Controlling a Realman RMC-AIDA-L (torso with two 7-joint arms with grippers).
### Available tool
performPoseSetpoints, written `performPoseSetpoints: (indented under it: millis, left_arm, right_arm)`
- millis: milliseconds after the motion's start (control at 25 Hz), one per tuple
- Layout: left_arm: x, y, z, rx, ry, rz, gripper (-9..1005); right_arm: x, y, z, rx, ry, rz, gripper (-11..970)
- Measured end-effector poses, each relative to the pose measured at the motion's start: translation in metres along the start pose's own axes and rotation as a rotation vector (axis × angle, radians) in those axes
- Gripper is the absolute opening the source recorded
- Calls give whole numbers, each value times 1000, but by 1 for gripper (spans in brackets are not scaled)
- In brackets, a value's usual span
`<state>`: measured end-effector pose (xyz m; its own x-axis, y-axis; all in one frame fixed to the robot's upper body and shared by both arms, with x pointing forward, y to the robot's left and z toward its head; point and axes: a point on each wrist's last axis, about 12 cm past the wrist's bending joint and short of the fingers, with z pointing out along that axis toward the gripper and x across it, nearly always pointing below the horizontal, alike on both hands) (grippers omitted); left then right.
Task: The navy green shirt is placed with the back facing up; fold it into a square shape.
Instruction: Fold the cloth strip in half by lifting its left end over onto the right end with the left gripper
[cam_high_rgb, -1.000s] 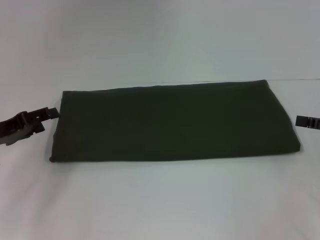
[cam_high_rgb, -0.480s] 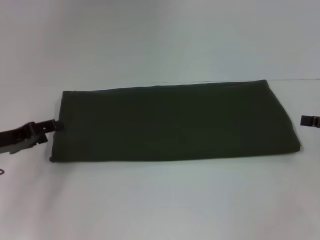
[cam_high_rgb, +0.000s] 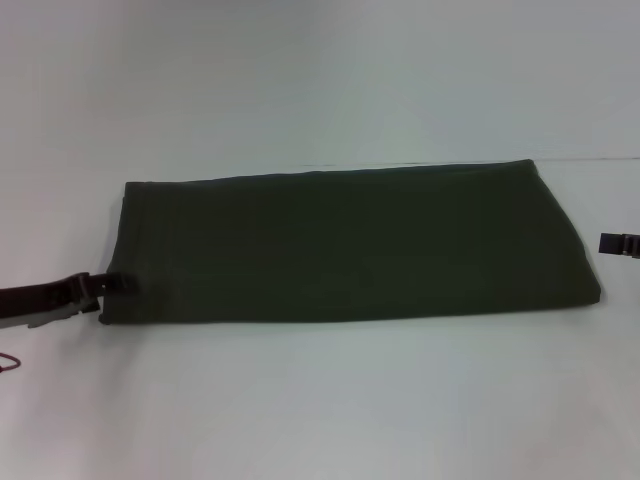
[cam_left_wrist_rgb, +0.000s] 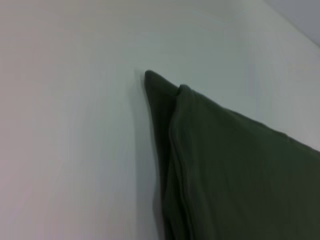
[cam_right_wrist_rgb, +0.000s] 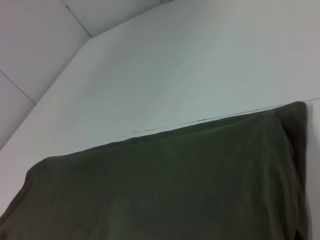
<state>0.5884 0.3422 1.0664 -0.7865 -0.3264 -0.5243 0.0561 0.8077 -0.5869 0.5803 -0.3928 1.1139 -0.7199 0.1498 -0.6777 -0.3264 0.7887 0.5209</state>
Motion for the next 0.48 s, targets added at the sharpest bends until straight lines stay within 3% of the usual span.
performPoseSetpoints:
  millis: [480]
  left_arm:
    - [2, -8, 4, 46, 43, 10, 767]
  right_arm:
    - [-3, 1, 1, 2, 1, -6, 869]
